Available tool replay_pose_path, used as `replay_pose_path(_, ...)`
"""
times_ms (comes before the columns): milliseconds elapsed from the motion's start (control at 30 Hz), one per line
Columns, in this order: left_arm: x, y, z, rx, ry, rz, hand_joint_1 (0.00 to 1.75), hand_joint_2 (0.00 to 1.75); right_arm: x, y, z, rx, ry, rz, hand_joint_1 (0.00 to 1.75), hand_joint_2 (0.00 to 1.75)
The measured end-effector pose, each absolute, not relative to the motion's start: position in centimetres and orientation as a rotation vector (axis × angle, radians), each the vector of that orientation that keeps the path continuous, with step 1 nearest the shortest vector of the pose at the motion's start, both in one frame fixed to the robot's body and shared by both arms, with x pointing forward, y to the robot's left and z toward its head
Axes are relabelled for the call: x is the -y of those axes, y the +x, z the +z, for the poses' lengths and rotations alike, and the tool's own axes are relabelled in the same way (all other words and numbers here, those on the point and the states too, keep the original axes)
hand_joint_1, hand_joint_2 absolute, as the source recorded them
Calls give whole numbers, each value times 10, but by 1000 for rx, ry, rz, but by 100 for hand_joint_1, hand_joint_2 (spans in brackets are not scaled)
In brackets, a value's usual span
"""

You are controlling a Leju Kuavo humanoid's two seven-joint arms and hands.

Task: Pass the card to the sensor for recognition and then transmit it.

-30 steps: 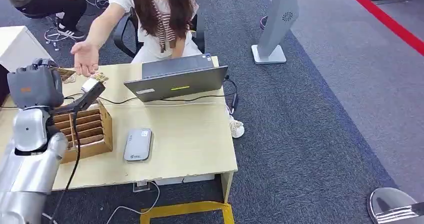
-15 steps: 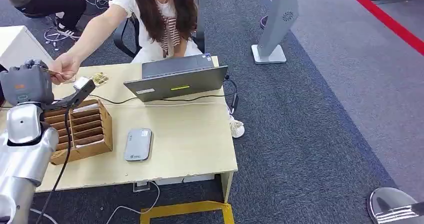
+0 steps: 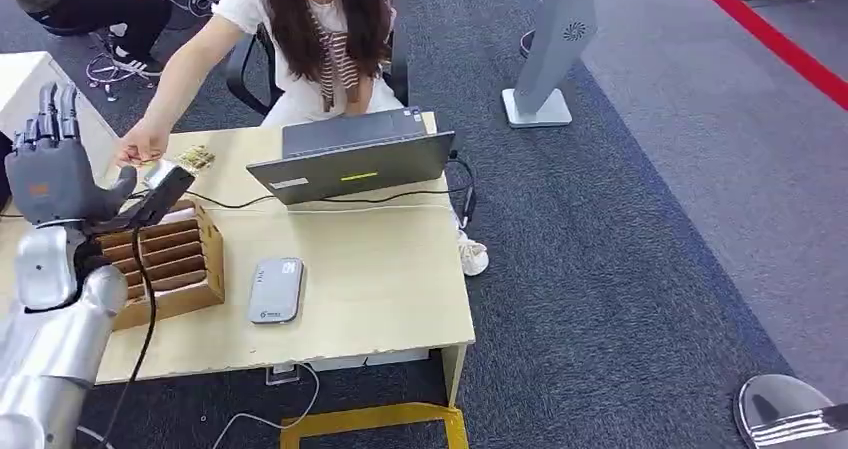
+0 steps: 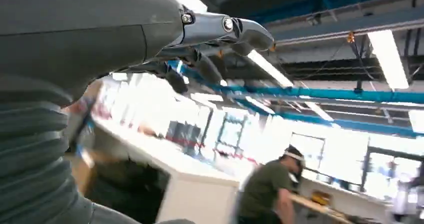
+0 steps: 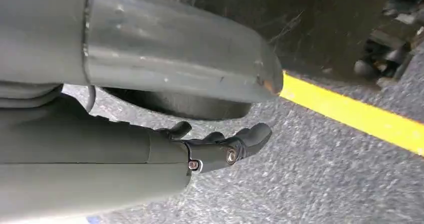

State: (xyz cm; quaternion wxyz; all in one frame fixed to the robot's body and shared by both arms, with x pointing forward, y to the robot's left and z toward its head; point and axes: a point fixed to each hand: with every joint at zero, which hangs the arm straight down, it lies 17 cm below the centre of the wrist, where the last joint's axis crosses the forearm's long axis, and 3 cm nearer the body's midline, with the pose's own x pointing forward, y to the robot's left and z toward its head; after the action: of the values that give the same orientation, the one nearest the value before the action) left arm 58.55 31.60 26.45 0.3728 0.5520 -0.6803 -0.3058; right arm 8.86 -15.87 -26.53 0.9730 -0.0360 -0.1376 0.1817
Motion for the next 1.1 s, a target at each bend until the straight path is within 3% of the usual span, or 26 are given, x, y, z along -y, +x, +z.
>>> replay_pose_path(200,-342,491,244,2099,581,-98,0,175,163,89,-265,298,-89,225,0,0)
replay_pose_path(367,-433,388,210,2166,76,459,0,175,168,81,-266,299,-105,125,0,0)
replay_pose_path(467,-486,338,193,2166,125,544,0,175,170,76,-266,291,-112,96,0,0)
replay_pose_path(700,-538,288,174,2102,320,667,0,175,171,75,-267,287,-113,69,0,0)
replay_pose_path(800,-586,255,140,2006,254,1013,0,175,175,74,-267,283,-127,48,0,0)
replay_pose_path(933,-635,161,12,1700,377,1493,0,175,177,69,-268,272,-136,57,0,0)
replay_pose_path(967,-630,140,-29,1568,446,1581,0,0,177,67,-268,261,-136,65,0,0)
replay_pose_path(1100,-542,72,-173,934,603,1714,0,0,176,68,-269,259,-127,97,0,0)
